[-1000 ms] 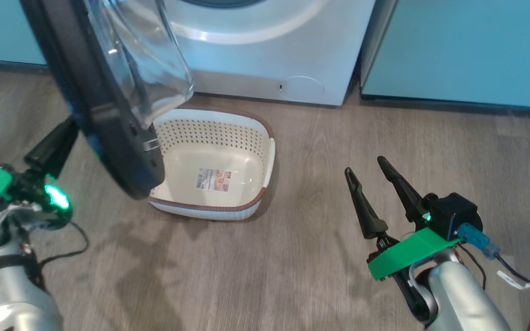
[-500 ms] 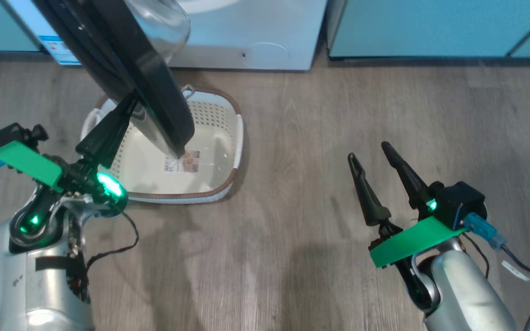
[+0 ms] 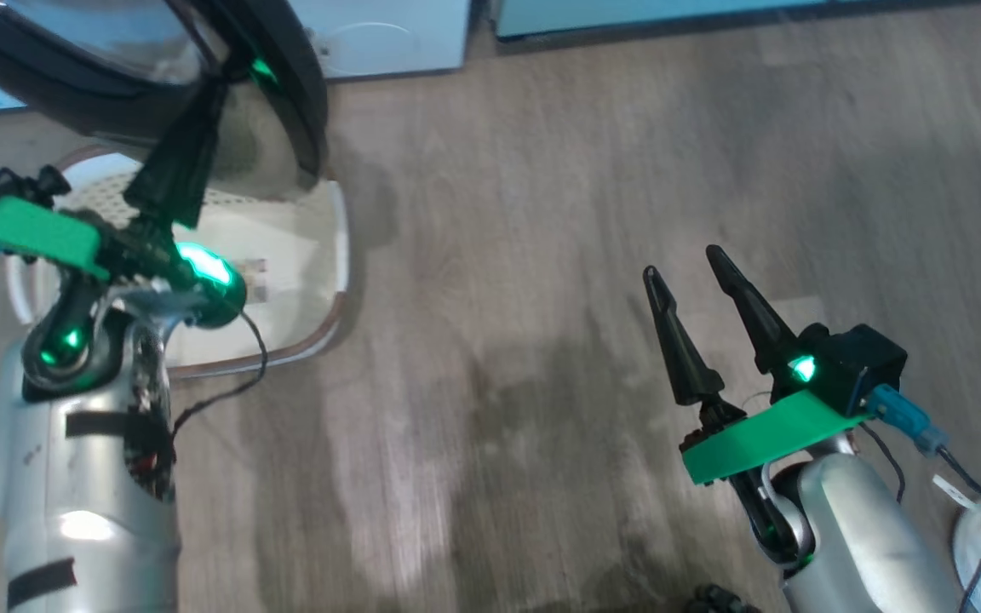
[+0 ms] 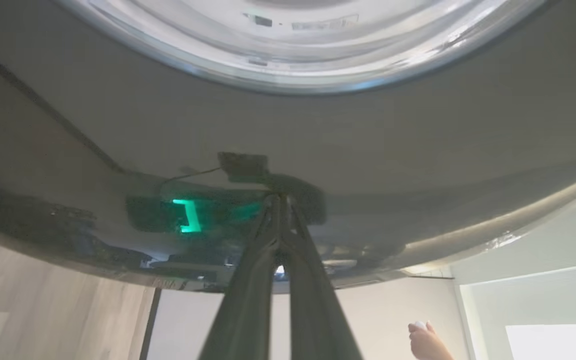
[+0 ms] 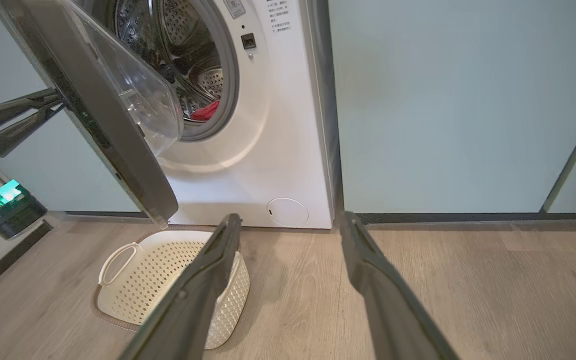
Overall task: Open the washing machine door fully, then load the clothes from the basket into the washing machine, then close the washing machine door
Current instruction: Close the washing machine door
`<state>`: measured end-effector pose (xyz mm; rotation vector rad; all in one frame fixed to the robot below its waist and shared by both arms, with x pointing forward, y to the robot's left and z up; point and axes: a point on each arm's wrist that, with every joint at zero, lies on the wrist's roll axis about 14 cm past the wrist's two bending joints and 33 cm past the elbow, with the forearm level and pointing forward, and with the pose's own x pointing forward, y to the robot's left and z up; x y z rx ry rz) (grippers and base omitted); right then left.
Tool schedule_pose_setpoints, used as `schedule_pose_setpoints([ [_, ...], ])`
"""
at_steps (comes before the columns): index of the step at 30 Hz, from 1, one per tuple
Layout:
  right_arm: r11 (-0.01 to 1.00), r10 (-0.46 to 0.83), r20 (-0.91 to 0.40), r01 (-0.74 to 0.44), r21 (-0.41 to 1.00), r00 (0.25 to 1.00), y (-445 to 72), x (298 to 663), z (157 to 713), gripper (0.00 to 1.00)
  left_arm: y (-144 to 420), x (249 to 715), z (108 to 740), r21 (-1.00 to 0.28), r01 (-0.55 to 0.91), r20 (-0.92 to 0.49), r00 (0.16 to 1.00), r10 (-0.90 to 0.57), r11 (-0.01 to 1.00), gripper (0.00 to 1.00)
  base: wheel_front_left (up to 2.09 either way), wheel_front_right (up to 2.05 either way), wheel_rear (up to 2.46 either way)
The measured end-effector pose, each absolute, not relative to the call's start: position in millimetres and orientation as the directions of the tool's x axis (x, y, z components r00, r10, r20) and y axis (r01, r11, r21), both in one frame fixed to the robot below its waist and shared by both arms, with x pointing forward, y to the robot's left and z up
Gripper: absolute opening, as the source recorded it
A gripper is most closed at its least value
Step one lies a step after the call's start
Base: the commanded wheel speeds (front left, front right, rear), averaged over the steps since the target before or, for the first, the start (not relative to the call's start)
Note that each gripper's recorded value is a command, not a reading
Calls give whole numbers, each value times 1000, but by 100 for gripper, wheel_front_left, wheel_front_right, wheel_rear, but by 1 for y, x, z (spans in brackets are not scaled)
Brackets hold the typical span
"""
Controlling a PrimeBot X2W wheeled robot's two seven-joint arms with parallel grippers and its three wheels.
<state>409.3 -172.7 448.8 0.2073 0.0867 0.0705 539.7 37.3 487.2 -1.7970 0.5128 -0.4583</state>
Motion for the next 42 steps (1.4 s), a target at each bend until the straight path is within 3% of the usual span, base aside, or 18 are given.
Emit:
schedule_pose_setpoints([
  [8, 976, -10, -105, 33, 217, 994, -200, 397, 444, 100, 9, 574, 474, -940, -154, 25, 858, -513, -304, 0, 0, 0, 0],
  [28, 953, -182, -154, 213, 217, 971, -250, 376, 438, 100, -62, 675, 472, -925, -182, -38, 916, -399, -332, 0, 0, 0, 0],
  [35, 951, -190, -135, 216, 222, 973, -252, 375, 445, 100, -67, 670, 473, -929, -183, -39, 913, -406, -323, 0, 0, 0, 0],
  [42, 958, -174, -89, 189, 216, 981, -250, 380, 457, 100, -54, 631, 453, -946, -219, -91, 886, -455, -238, 0, 0, 0, 0],
])
